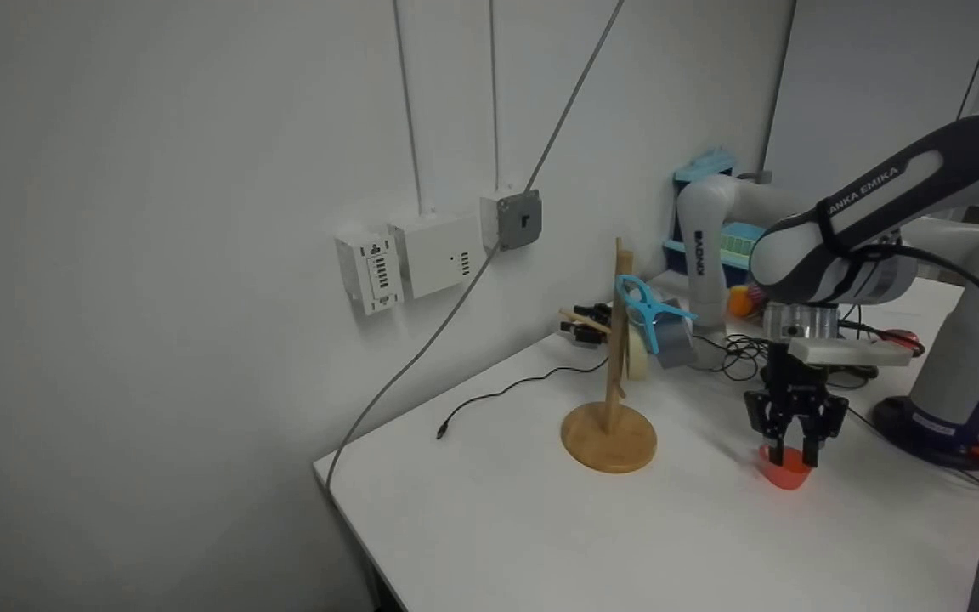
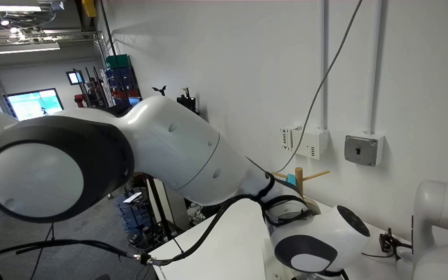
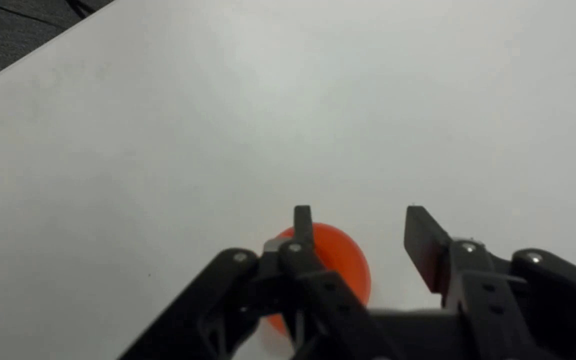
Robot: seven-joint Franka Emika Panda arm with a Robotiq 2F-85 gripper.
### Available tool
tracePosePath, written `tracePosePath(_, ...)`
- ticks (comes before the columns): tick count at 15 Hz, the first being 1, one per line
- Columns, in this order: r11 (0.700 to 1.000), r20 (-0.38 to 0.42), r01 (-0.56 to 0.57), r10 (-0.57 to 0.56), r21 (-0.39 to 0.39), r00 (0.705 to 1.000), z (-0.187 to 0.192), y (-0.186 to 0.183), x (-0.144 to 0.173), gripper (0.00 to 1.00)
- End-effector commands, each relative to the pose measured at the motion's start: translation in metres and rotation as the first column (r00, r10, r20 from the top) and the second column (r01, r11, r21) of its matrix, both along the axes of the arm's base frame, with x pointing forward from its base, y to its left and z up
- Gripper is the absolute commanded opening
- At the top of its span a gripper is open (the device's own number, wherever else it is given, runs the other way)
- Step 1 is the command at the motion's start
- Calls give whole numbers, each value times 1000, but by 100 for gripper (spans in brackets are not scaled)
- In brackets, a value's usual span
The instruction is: Take the cup off the wooden stand and put it on the table
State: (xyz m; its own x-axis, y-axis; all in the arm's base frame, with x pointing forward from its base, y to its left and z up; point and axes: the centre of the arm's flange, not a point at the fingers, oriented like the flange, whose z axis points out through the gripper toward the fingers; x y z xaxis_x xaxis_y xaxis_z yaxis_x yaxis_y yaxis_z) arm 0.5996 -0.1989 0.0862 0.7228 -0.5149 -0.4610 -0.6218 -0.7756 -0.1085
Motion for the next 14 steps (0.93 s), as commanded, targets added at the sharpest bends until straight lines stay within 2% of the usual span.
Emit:
tracePosePath(1,999,-1,20,-20,26,1000,5,-7,16,82)
tracePosePath(3,999,23,4,-5,31,1000,13,-3,21,98)
tracePosePath(4,1000,35,-10,9,28,999,19,-1,25,100)
tracePosePath(11,994,118,-107,107,-5,987,60,19,30,100)
tracePosePath(14,986,160,-165,168,-36,973,86,29,25,100)
